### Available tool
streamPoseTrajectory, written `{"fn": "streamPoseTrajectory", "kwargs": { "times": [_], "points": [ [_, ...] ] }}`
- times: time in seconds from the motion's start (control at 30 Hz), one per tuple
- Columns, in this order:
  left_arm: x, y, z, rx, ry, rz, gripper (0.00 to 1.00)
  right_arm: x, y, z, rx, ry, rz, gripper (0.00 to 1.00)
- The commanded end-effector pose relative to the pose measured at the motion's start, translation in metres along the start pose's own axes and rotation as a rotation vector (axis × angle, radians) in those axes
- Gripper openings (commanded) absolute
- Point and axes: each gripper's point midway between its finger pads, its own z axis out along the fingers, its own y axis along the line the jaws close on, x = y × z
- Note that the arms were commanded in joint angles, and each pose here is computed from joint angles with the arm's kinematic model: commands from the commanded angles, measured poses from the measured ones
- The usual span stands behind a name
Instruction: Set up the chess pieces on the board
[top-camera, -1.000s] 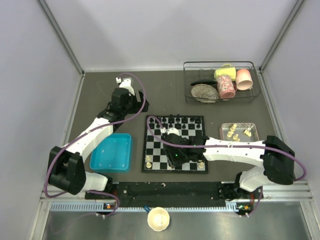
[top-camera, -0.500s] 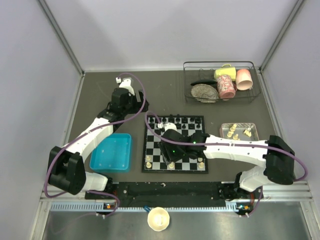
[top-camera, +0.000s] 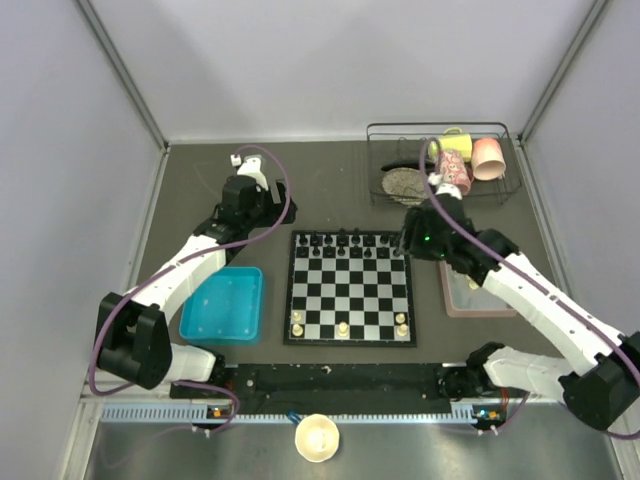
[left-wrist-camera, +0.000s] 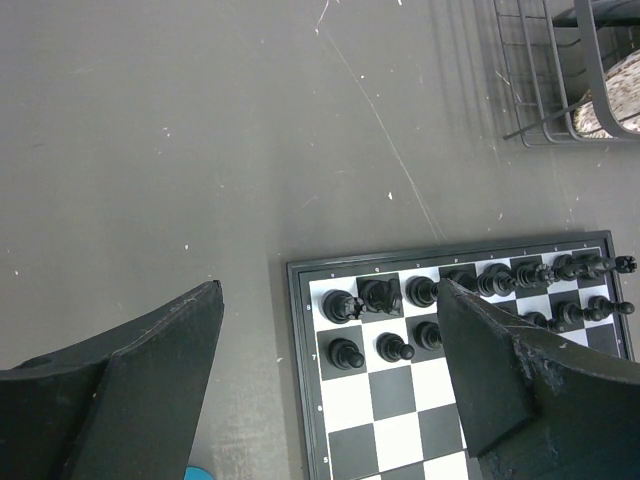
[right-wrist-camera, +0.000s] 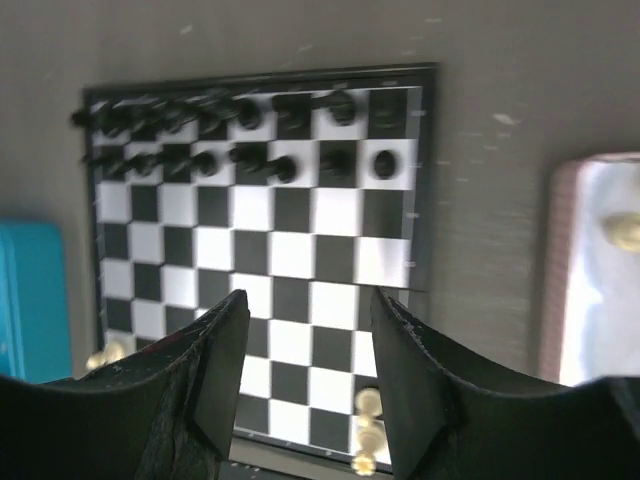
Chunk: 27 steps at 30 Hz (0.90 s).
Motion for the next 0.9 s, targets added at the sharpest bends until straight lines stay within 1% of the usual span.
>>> {"fn": "streamPoseTrajectory", "kwargs": {
  "times": [0.0, 0.03, 0.07, 0.17, 0.3, 0.57, 0.7, 0.87],
  "points": [
    [-0.015, -0.005, -0.002, 0.023, -0.044, -0.007, 0.92, -0.001, -0.073, -0.006, 0.218, 0.008, 0.108, 0.51],
    [-0.014, -0.004, -0.002, 0.021, -0.043, -0.008, 0.92, 0.0, -0.082, -0.007, 0.246, 0.012, 0.144, 0.51],
    [-0.014, -0.004, -0.002, 0.021, -0.043, -0.009, 0.92, 0.002, -0.102, -0.007, 0.3, 0.019, 0.198, 0.51],
    [-0.013, -0.004, 0.0, 0.02, -0.041, -0.009, 0.92, 0.011, -0.133, -0.007, 0.374, 0.035, 0.302, 0.51],
    [-0.012, -0.003, 0.001, 0.018, -0.035, -0.008, 0.92, 0.017, -0.164, -0.007, 0.461, 0.027, 0.362, 0.51],
    [-0.01, -0.003, 0.004, 0.015, -0.028, -0.006, 0.92, 0.012, -0.191, -0.003, 0.537, -0.008, 0.397, 0.5],
    [-0.009, -0.002, 0.004, 0.013, -0.027, -0.005, 0.92, 0.008, -0.206, -0.001, 0.555, -0.017, 0.44, 0.49],
    [-0.009, 0.0, 0.004, 0.011, -0.026, -0.002, 0.92, 0.009, -0.227, 0.004, 0.57, -0.003, 0.486, 0.43]
  ]
}}
